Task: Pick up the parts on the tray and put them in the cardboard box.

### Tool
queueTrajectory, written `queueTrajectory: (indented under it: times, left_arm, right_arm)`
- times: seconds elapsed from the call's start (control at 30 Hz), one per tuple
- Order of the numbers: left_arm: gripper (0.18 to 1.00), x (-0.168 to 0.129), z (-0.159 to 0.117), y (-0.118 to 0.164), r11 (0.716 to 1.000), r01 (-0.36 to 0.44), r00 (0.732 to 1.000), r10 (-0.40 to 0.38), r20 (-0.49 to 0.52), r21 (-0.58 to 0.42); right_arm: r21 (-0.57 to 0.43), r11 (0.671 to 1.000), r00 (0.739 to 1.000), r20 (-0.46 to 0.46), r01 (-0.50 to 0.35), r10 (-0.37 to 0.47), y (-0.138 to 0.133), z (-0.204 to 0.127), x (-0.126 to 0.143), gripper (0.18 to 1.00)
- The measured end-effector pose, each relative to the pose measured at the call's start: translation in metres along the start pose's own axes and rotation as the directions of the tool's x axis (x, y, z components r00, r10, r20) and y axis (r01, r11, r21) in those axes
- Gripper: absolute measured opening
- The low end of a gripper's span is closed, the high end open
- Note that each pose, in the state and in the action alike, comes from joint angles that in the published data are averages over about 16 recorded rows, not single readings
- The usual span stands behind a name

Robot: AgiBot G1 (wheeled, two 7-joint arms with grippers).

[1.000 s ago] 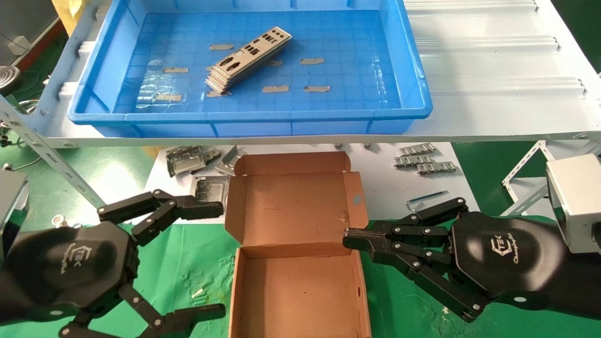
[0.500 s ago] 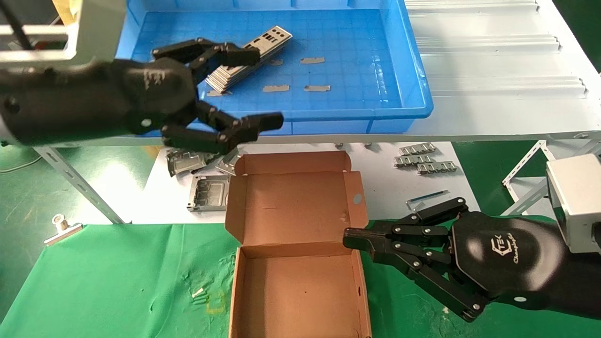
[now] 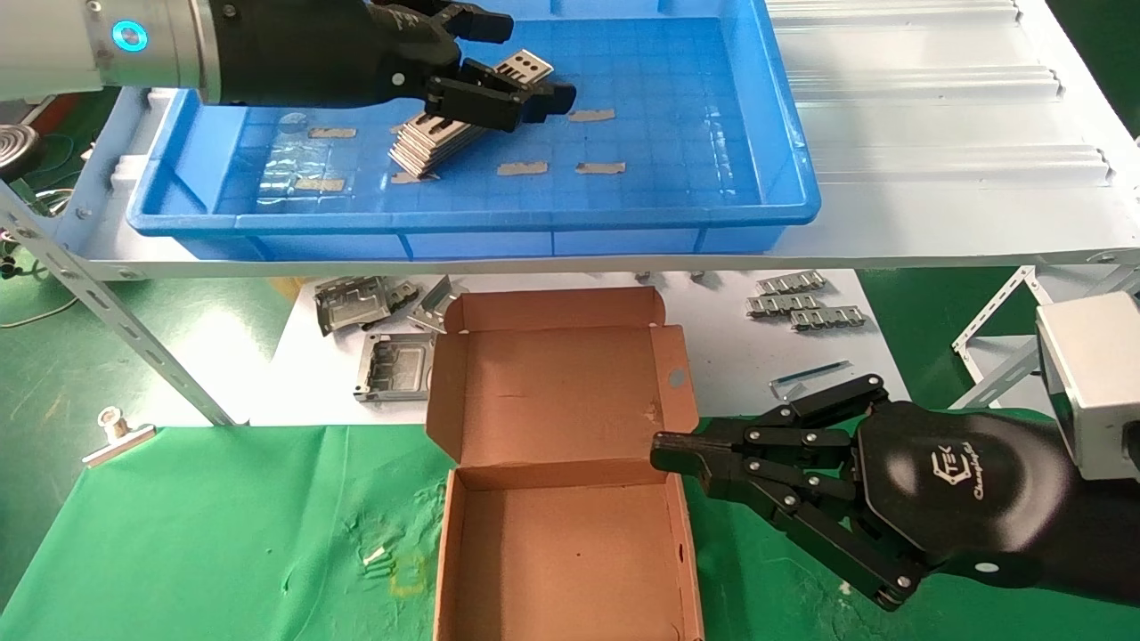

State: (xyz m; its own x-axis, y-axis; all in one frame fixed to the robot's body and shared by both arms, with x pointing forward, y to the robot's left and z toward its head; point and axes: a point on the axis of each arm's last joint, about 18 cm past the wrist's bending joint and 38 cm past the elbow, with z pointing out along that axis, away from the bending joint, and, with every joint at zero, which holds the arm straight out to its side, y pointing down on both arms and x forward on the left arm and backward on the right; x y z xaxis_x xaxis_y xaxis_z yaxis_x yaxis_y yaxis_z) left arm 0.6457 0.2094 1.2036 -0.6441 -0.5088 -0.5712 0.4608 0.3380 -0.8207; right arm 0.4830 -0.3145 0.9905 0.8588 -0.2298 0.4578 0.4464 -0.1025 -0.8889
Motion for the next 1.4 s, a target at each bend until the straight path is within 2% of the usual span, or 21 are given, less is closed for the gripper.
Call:
queueTrajectory:
  times: [0.33, 0.63, 0.83, 1.03, 1.4]
  left_arm:
    - [1.001, -0.03, 0.022, 0.007, 0.993, -0.005, 0.985, 0.025, 0.168, -0.12]
    - [1.001, -0.035, 0.025, 0.022, 0.984, 0.046, 0.978, -0.009, 0.208, -0.173]
    - [1.001, -0.033, 0.024, 0.029, 0.979, 0.065, 0.979, -0.026, 0.201, -0.194]
    - [0.997, -0.034, 0.022, 0.031, 0.978, 0.077, 0.978, -0.036, 0.204, -0.196]
    - [0.927, -0.034, 0.02, 0.033, 0.977, 0.095, 0.977, -0.055, 0.204, -0.193]
  right_arm:
    - [0.0, 1.0, 1.0, 0.0, 0.0, 0.0, 0.0, 0.0, 0.0, 0.196]
    - [0.0, 1.0, 1.0, 0.0, 0.0, 0.0, 0.0, 0.0, 0.0, 0.233]
    - [0.0, 1.0, 1.0, 0.0, 0.0, 0.0, 0.0, 0.0, 0.0, 0.3]
    - [0.0, 1.0, 1.0, 0.0, 0.0, 0.0, 0.0, 0.0, 0.0, 0.401]
    - [0.0, 1.0, 1.0, 0.0, 0.0, 0.0, 0.0, 0.0, 0.0, 0.659]
